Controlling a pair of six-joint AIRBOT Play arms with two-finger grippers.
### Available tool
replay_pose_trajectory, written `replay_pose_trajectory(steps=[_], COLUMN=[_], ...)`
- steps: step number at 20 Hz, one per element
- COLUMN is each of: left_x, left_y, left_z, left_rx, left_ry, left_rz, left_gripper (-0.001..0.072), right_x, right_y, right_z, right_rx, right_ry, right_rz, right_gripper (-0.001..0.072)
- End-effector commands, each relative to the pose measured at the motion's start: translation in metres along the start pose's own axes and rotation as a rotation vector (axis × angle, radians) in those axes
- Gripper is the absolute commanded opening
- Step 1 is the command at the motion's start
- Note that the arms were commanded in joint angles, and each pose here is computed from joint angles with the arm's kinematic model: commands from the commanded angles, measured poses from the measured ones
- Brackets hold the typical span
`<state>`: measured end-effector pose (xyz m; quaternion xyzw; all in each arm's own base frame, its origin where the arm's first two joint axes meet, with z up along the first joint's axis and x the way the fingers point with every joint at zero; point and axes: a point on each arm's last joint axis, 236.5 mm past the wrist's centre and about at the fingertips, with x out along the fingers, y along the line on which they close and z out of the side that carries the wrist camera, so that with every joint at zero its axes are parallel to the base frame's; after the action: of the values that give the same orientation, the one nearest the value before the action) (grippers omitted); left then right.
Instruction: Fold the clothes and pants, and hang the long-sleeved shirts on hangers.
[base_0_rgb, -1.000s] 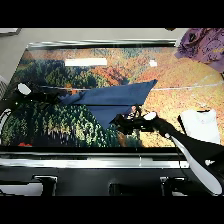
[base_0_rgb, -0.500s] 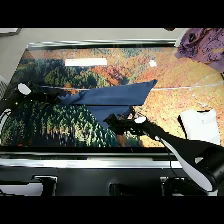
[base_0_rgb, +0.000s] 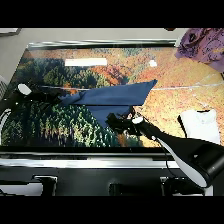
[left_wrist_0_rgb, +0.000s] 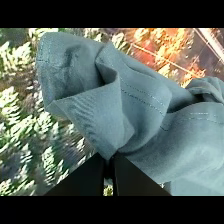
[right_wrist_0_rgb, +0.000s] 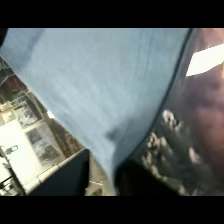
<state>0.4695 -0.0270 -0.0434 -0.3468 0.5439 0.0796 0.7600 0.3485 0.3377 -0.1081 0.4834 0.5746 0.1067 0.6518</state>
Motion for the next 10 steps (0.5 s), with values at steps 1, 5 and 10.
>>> replay_pose_trajectory(steps=[1, 5, 10], left_x=[0.0, -0.017, -0.138], left_y=[0.001, -0.008, -0.055], left_z=[0.0, 0.012, 0.071], left_rx=[0.0, 0.008, 0.125], left_ry=[-0.001, -0.026, -0.237], left_rz=[0.001, -0.018, -0.129], left_gripper=[0.0022, 0.0021, 0.0021], right_x=[0.0, -0.041, -0.259], right_y=[0.008, 0.05, 0.16], right_z=[-0.003, 0.017, 0.121], right_rx=[-0.03, -0.142, -0.347], right_ry=[0.014, -0.055, -0.453], right_rz=[0.018, 0.096, 0.357], right_gripper=[0.003, 0.0029, 0.0029])
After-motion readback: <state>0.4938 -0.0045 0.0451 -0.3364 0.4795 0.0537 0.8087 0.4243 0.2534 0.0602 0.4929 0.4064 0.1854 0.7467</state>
